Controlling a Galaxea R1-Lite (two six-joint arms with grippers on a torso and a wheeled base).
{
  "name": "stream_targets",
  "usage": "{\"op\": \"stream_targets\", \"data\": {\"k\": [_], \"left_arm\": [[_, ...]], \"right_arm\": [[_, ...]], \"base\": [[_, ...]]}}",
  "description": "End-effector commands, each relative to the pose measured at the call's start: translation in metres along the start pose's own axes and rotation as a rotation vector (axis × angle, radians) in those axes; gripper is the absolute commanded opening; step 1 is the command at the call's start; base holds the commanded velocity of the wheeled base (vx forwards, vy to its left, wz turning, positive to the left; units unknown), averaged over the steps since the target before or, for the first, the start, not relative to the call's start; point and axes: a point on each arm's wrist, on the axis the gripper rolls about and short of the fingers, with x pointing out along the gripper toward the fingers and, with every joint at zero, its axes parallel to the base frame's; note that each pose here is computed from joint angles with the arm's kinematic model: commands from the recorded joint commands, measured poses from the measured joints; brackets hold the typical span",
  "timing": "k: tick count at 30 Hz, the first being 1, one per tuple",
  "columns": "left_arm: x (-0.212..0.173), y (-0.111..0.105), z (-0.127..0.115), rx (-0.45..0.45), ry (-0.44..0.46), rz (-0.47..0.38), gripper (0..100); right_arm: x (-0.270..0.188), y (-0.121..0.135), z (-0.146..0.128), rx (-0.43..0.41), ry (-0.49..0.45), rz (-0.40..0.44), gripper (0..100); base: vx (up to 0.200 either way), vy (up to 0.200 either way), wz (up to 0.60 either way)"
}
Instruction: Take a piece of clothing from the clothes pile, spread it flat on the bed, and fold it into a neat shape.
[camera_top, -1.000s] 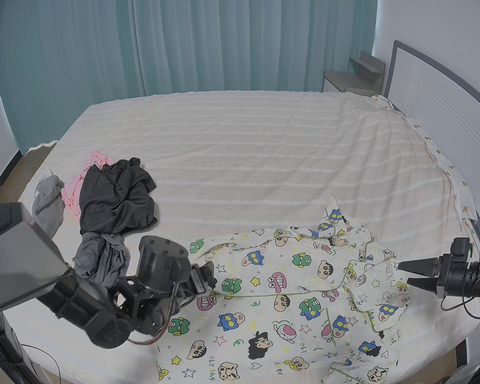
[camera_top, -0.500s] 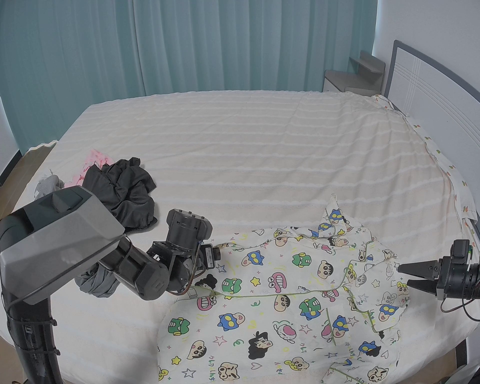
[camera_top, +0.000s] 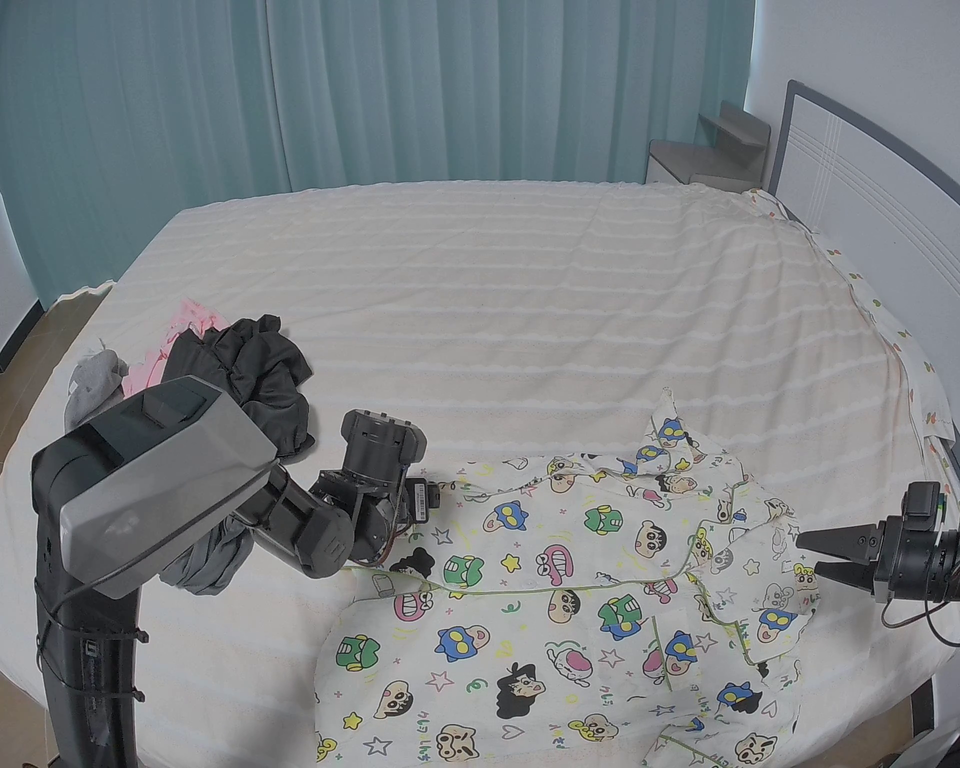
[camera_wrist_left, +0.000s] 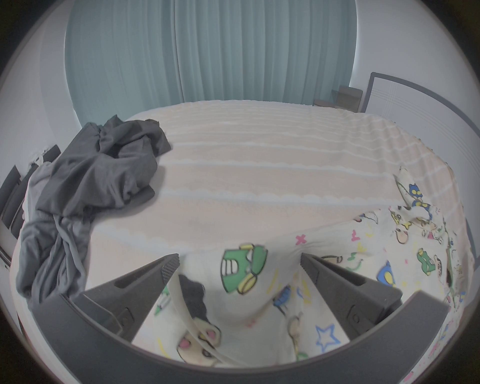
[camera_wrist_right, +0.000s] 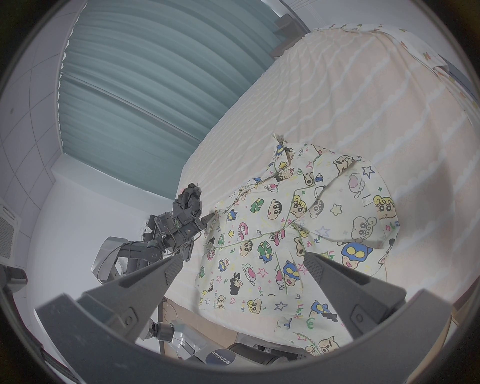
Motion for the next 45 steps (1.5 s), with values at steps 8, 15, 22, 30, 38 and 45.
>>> {"op": "stream_targets", "data": {"k": [8, 15, 22, 30, 38, 45], "left_arm": [[0.03, 0.018, 0.054, -0.003, -0.161, 0.077, 100], [0.046, 0.028, 0.074, -0.05, -0.229, 0.142, 100], [0.016, 0.02, 0.049, -0.003, -0.12, 0.056, 100], [-0.023, 0.015, 0.016, 0.082, 0.03, -0.153, 100], [-0.027, 0.022, -0.004, 0.168, 0.093, -0.152, 100], [-0.039, 0.022, 0.011, 0.149, 0.045, -0.169, 100]], "right_arm": [[-0.001, 0.0, -0.001, -0.001, 0.001, 0.001, 100], [-0.001, 0.0, -0.001, -0.002, 0.0, 0.001, 100], [0.0, -0.001, -0.002, 0.004, 0.006, 0.0, 100], [0.0, -0.001, -0.002, 0.002, 0.006, 0.0, 100], [0.0, -0.001, -0.003, 0.006, 0.01, -0.001, 100], [0.0, -0.002, -0.004, 0.007, 0.012, -0.001, 100]], "base": [[0.0, 0.0, 0.0], [0.0, 0.0, 0.0], [0.0, 0.0, 0.0], [0.0, 0.0, 0.0], [0.0, 0.0, 0.0], [0.0, 0.0, 0.0]]}}
